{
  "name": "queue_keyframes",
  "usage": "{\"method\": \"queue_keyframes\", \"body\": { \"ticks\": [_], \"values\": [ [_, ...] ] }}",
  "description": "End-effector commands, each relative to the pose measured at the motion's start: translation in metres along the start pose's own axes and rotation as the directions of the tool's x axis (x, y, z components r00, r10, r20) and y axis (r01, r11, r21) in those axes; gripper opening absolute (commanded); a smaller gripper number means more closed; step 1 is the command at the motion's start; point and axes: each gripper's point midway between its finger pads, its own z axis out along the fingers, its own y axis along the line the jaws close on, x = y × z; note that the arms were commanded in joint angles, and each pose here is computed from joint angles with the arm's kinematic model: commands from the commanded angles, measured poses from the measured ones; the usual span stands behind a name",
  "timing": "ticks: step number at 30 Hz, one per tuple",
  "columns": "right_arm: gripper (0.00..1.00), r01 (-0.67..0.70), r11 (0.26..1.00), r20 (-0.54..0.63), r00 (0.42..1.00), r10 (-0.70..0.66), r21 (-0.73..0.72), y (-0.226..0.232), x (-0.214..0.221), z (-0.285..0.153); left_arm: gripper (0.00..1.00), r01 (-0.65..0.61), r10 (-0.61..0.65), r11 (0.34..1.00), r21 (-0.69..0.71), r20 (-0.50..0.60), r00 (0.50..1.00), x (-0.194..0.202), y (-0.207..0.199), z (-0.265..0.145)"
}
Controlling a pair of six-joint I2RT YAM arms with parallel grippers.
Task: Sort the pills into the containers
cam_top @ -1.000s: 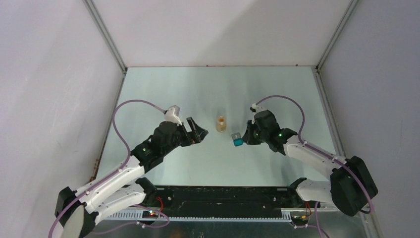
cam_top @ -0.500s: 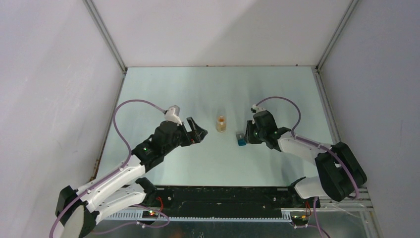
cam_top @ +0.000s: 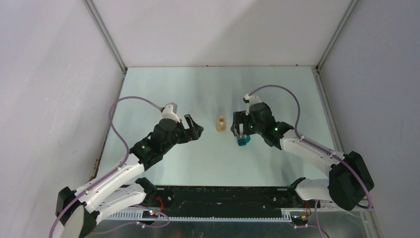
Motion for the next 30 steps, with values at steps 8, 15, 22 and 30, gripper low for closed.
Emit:
{"method": "queue_keyframes", "body": {
  "ticks": [8,15,22,30],
  "values": [
    [0.8,0.15,0.989,0.054,0.987,-0.151,0.014,0.055,-0.065,0.045,0.94,-0.026,0.037,0.995,-0.097,0.12,0.992,-0.031,0.017,-0.016],
    [0.72,0.196,0.978,0.014,0.98,-0.197,0.073,0.067,-0.06,0.079,0.94,-0.021,0.034,0.994,-0.106,0.124,0.992,-0.028,0.022,-0.019],
    [0.55,0.181,0.976,-0.005,0.983,-0.182,0.122,0.064,-0.057,0.09,0.94,-0.018,0.031,0.994,-0.109,0.125,0.992,-0.027,0.024,-0.019],
    [0.39,0.19,0.971,-0.053,0.982,-0.184,0.148,0.058,-0.05,0.093,0.94,-0.032,0.045,0.994,-0.104,0.13,0.991,-0.026,0.024,-0.017]
  ]
}}
